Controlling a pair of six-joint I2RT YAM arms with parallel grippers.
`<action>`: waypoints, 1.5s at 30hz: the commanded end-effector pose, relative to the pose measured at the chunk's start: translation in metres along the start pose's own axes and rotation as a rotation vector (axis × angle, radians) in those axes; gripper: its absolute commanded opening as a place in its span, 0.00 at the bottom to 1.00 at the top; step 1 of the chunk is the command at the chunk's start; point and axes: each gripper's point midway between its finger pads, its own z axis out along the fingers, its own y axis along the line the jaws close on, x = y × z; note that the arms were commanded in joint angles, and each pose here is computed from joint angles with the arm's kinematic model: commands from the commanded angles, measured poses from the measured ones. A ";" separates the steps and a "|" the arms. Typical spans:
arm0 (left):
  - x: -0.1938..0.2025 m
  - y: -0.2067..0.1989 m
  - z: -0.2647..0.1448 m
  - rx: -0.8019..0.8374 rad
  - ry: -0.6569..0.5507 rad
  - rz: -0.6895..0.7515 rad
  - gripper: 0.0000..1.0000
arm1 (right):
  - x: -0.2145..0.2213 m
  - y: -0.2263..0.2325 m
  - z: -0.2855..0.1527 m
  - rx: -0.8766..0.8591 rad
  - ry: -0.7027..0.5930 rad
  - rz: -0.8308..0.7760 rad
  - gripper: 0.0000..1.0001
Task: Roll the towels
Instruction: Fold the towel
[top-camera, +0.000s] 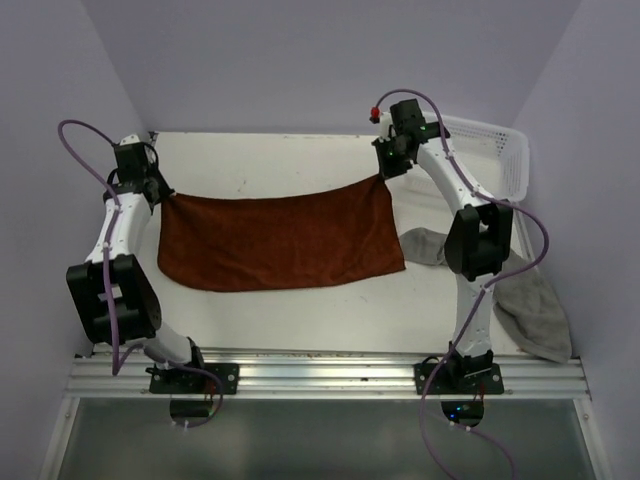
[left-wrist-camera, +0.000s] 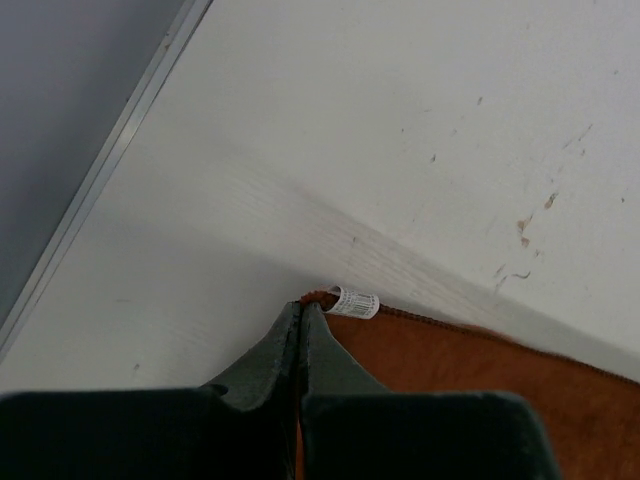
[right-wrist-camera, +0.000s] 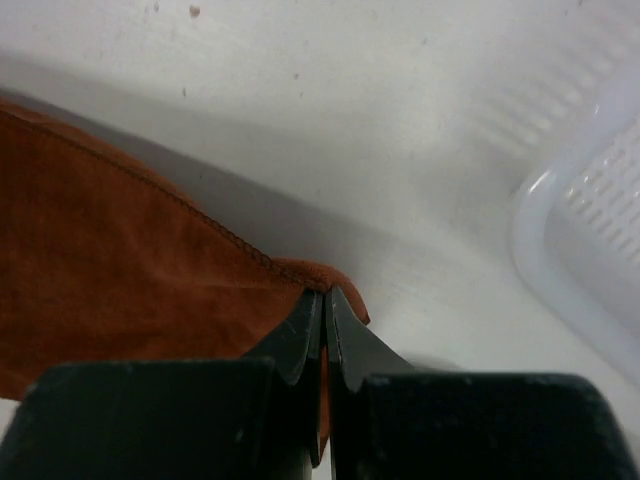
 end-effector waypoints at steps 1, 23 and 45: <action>-0.061 -0.019 0.009 0.070 -0.164 0.001 0.00 | -0.049 -0.018 -0.002 0.043 -0.129 0.008 0.00; -0.041 -0.024 0.041 0.108 -0.137 0.054 0.00 | -0.026 -0.016 0.010 -0.022 -0.143 -0.045 0.00; -0.013 0.000 0.040 0.036 -0.106 0.000 0.00 | 0.034 -0.016 -0.019 0.023 -0.072 -0.063 0.00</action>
